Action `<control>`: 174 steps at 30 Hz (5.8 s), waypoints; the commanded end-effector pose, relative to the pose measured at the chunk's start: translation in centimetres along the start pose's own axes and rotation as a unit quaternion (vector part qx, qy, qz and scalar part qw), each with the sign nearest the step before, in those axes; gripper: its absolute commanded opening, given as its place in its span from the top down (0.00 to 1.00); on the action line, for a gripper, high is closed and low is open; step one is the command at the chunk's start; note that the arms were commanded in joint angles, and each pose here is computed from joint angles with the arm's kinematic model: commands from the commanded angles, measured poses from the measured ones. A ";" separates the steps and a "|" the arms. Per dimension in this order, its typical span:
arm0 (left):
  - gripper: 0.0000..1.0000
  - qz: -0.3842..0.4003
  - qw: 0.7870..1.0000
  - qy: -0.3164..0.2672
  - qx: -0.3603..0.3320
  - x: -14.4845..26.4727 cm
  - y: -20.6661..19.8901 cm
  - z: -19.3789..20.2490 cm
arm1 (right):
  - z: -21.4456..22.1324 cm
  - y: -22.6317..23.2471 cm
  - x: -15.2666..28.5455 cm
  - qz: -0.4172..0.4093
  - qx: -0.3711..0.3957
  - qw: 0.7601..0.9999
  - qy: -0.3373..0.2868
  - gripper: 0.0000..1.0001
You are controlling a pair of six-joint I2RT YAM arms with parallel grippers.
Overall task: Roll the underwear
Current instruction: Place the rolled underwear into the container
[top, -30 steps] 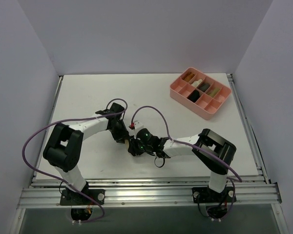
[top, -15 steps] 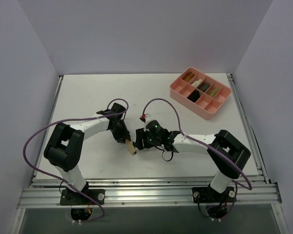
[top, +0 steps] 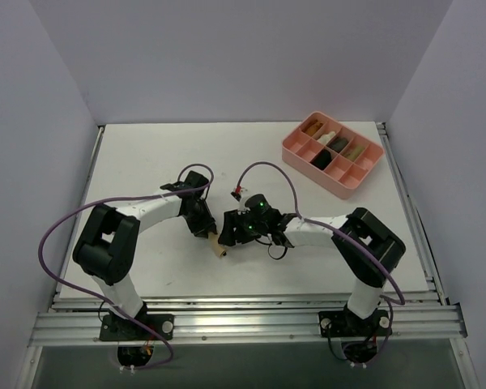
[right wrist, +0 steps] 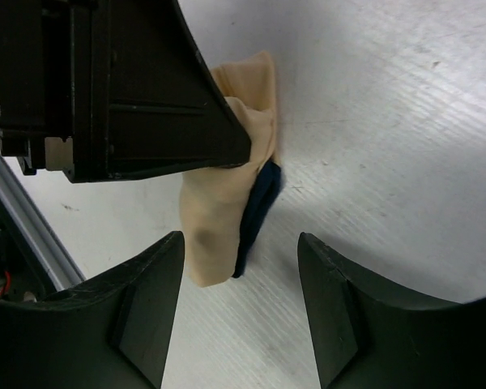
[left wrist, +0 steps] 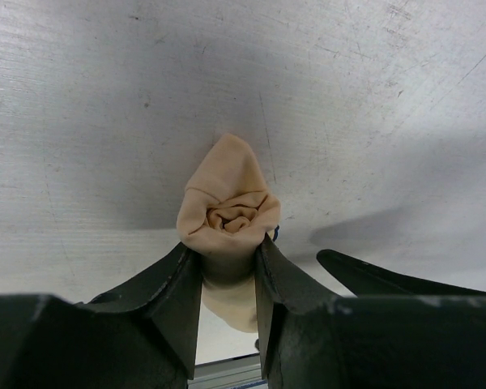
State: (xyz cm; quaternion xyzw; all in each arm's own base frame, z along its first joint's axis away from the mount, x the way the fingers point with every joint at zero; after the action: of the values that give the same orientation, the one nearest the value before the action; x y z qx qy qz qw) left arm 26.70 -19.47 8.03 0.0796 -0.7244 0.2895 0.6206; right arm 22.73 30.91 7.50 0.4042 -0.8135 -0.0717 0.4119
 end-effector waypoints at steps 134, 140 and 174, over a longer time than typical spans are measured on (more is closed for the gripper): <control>0.46 0.083 0.995 0.022 -0.049 7.7 -3.9 0.3 | -13.3 -33.6 19.1 0.473 -0.282 0.827 -0.113 1.00; 0.46 0.075 0.996 0.022 -0.049 7.6 -3.8 0.2 | -11.8 -34.4 17.6 0.472 -0.295 0.826 -0.087 1.00; 0.45 0.094 0.995 0.005 -0.044 9.3 -4.1 -0.3 | -14.8 -32.6 18.9 0.483 -0.281 0.827 -0.057 0.55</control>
State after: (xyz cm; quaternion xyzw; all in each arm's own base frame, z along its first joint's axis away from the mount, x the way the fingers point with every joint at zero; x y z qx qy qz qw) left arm 26.14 -20.05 15.36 0.0072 -0.7235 0.2950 0.6241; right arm 47.06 -0.96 11.63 -0.1847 -0.8688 -0.1220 0.4429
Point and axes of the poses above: each gripper's point midway between its finger pads, its own x axis back along the fingers, its own y axis along the line the jaws close on, z = x × y, the point moved 6 cm from there along x, back along the fingers, and after that the axes turned 8 degrees about x, right-handed, at the moved point
